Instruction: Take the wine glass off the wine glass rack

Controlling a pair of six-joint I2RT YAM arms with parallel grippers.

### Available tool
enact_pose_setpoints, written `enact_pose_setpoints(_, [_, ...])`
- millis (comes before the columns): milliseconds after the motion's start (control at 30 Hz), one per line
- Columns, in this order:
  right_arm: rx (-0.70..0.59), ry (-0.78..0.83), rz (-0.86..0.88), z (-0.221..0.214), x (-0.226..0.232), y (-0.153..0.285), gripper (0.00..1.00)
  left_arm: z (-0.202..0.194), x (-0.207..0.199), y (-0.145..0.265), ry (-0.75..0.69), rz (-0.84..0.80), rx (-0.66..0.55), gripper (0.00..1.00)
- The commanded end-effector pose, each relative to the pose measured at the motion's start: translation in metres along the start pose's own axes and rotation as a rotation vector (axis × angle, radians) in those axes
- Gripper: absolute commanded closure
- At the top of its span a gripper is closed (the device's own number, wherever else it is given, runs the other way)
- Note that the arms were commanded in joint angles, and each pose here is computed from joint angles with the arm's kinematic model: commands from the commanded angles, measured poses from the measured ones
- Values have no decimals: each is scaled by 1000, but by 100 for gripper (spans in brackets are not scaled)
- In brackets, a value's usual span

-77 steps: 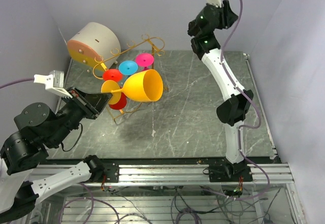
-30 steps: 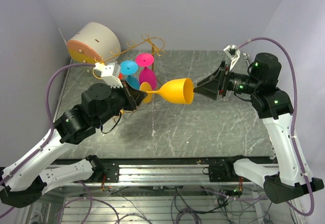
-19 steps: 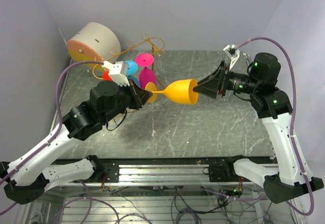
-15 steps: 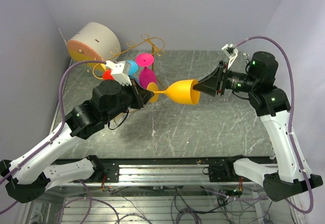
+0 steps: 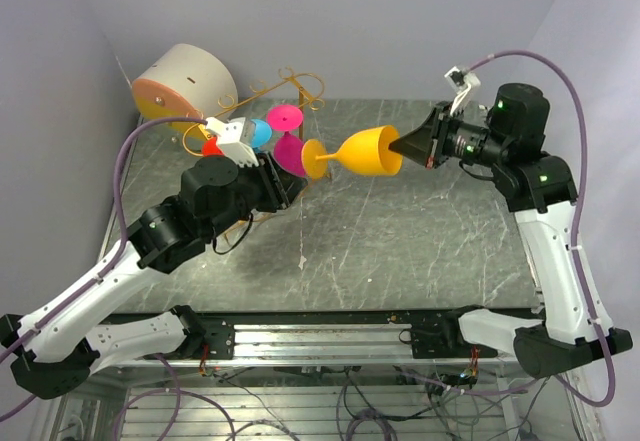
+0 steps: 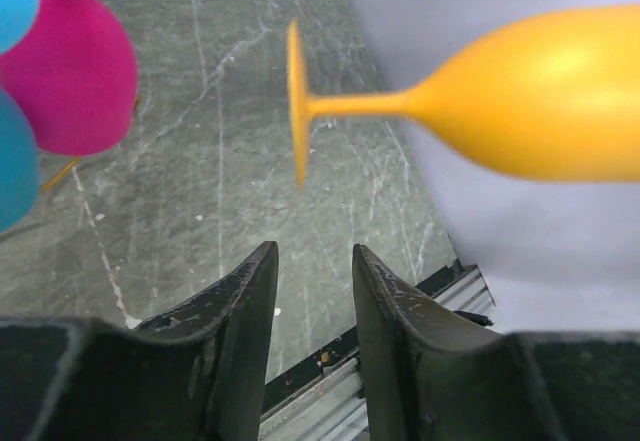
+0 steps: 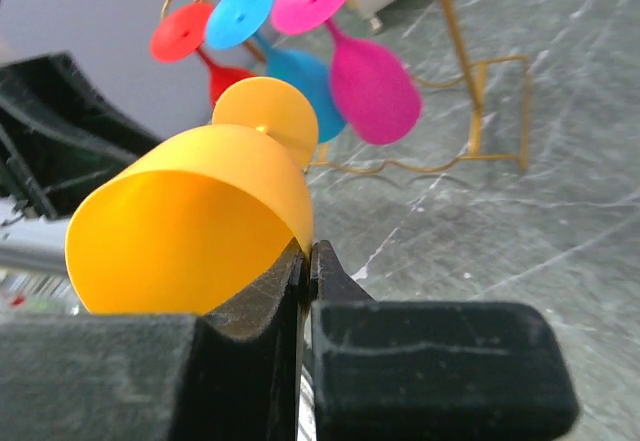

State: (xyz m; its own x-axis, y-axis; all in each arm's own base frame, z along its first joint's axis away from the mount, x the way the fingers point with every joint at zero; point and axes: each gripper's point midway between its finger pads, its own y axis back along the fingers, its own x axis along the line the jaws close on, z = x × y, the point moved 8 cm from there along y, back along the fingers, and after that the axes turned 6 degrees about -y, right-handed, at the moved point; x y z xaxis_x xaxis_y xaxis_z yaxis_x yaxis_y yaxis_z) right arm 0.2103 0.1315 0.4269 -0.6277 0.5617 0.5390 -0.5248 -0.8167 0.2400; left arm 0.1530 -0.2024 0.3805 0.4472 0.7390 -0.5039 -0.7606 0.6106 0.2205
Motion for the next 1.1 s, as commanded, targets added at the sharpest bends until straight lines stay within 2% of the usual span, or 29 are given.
enact_pose_setpoints(0, [-71, 40, -209, 21, -1, 17, 100, 15, 4, 14, -18, 56, -61, 52])
enact_pose_setpoints(100, [-103, 43, -356, 32, -6, 27, 100, 17, 12, 20, -37, 119, -75, 51])
enact_pose_setpoints(233, [-112, 19, -614, 41, -35, 26, 100, 20, 19, 27, -86, 183, -73, 52])
enact_pose_setpoints(367, [-24, -14, -796, 36, -79, 2, 100, 22, 24, 32, -117, 215, -68, 52])
enact_pose_setpoints(567, [113, -59, -953, 25, -140, -42, 100, 26, 31, 45, -147, 249, -83, 52])
enact_pose_setpoints(833, [277, -130, -1002, 11, -199, -94, 100, 27, 40, 68, -174, 285, -78, 52])
enact_pose_setpoints(1067, [296, -199, -970, -5, -222, -114, 99, 24, 50, 86, -179, 320, -72, 52])
